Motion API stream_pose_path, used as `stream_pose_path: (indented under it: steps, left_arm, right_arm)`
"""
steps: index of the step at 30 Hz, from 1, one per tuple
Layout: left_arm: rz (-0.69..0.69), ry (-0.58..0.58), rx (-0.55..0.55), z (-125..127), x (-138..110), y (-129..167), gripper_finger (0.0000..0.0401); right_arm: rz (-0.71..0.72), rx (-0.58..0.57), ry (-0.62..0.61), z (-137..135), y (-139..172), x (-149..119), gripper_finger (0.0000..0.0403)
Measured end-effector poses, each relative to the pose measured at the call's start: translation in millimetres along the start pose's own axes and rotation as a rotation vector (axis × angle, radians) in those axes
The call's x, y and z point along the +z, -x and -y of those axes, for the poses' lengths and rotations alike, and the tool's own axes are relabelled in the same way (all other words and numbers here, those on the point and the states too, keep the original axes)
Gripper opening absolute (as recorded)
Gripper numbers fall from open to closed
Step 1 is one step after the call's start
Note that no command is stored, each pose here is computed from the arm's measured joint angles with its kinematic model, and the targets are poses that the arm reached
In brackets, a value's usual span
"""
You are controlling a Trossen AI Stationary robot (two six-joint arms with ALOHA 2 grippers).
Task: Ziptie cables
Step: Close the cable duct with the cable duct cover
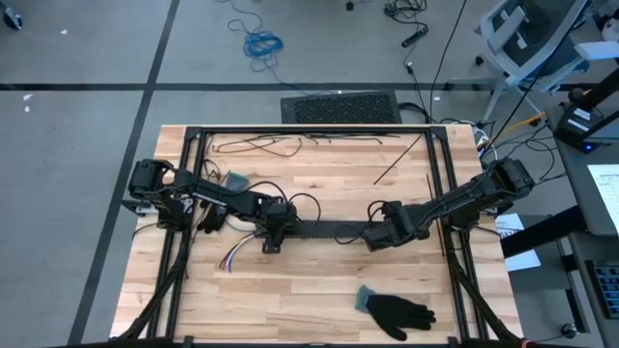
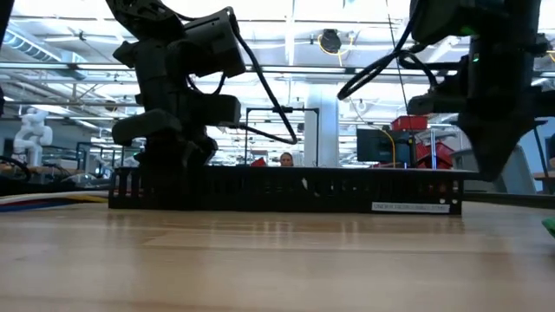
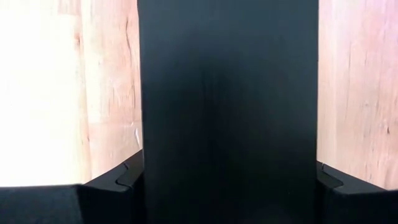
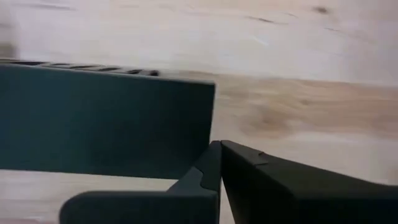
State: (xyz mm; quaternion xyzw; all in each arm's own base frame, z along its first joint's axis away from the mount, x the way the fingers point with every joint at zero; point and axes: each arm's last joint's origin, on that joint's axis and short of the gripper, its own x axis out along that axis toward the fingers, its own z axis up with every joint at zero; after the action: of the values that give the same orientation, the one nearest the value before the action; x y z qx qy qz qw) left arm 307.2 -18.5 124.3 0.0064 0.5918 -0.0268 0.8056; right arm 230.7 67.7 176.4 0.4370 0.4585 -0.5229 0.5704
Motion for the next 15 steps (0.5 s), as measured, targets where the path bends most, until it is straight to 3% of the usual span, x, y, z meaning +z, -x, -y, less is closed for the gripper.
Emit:
stream_pose_path:
  steps: [4, 9, 11, 13, 15]
  left_arm:
    - [0.022, -0.008, 0.004, 0, 2, 0, 0.0248]
    - [0.032, 0.001, 0.008, 0, 3, 0, 0.0248]
    - [0.032, 0.001, 0.010, 0, 3, 0, 0.0248]
    - [0.029, 0.002, 0.011, 0, 3, 0, 0.0248]
    - [0.016, 0.009, 0.013, 0, 2, 0, 0.0248]
  right_arm:
    - [-0.045, -0.133, 0.030, 13, 4, -6, 0.0000]
    - [-0.049, -0.186, 0.005, 20, 6, -9, 0.0000]
    - [-0.007, -0.146, -0.033, 18, 6, -8, 0.0000]
    - [0.050, -0.031, -0.070, 9, 5, -9, 0.0000]
    - [0.079, 0.033, -0.030, 4, 3, -9, 0.0000]
